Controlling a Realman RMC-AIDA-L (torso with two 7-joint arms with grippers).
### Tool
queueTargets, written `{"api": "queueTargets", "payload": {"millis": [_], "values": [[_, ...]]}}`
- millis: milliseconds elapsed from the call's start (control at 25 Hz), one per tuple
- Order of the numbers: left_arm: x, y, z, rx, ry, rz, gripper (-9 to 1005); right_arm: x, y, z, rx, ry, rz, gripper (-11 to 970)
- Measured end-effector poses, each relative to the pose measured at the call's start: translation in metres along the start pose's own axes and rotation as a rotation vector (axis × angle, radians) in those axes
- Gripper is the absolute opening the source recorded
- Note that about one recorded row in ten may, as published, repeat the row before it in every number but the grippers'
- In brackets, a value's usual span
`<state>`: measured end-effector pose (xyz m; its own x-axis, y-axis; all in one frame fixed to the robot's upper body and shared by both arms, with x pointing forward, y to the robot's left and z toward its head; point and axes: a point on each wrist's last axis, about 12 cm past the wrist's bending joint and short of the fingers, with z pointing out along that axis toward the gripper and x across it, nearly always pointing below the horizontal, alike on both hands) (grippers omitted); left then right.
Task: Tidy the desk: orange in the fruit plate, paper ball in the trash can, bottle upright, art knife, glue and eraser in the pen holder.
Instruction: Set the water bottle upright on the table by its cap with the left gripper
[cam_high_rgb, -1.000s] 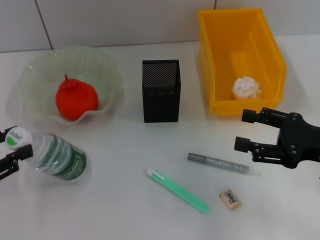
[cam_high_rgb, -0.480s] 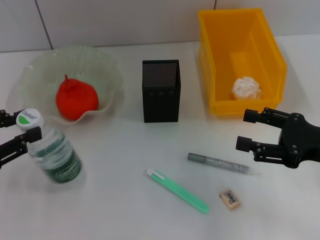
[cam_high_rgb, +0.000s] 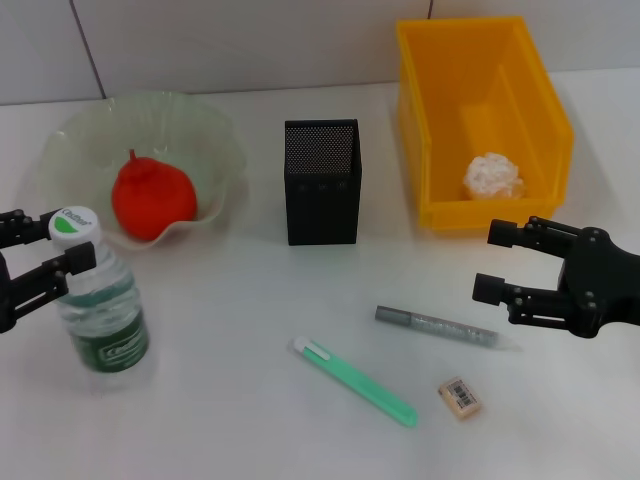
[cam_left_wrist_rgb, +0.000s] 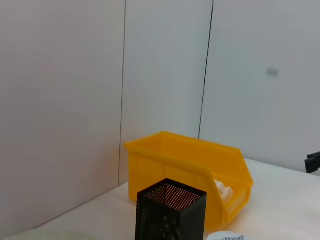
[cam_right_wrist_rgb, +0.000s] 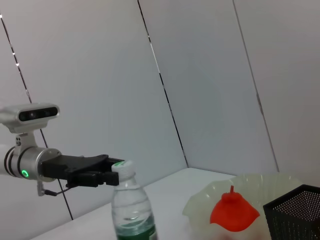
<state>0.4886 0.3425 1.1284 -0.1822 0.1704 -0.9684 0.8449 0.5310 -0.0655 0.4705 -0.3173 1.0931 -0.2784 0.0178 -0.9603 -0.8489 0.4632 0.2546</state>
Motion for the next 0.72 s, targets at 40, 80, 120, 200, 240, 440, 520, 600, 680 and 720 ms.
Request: {"api": "queueTargets", "payload": {"millis": [40, 80, 120, 200, 240, 440, 520, 600, 680, 720], "values": [[0.000, 0.000, 0.001, 0.001, -0.002, 0.000, 439, 0.000, 0.000, 0.000, 0.000, 0.000, 0.000, 816], [-0.001, 0.001, 0.002, 0.002, -0.004, 0.002, 439, 0.000, 0.000, 0.000, 0.000, 0.000, 0.000, 816], [-0.002, 0.002, 0.003, 0.003, -0.006, 0.006, 439, 0.000, 0.000, 0.000, 0.000, 0.000, 0.000, 816], [-0.002, 0.002, 0.003, 0.001, -0.007, 0.011, 438, 0.000, 0.000, 0.000, 0.000, 0.000, 0.000, 816], [-0.003, 0.003, 0.004, -0.002, -0.007, 0.015, 437, 0.000, 0.000, 0.000, 0.000, 0.000, 0.000, 816], [-0.003, 0.007, 0.009, -0.012, -0.013, 0.029, 440, 0.000, 0.000, 0.000, 0.000, 0.000, -0.001, 816], [-0.002, 0.009, 0.012, -0.015, -0.018, 0.035, 445, 0.000, 0.000, 0.000, 0.000, -0.001, -0.002, 816], [-0.002, 0.010, 0.014, -0.015, -0.020, 0.035, 450, 0.000, 0.000, 0.001, -0.001, -0.001, -0.003, 816], [-0.002, 0.011, 0.016, -0.015, -0.023, 0.044, 455, 0.000, 0.000, 0.001, -0.001, -0.002, -0.003, 816], [-0.002, 0.012, 0.017, -0.018, -0.024, 0.051, 457, 0.000, 0.000, 0.001, -0.002, -0.002, -0.003, 816]]}}
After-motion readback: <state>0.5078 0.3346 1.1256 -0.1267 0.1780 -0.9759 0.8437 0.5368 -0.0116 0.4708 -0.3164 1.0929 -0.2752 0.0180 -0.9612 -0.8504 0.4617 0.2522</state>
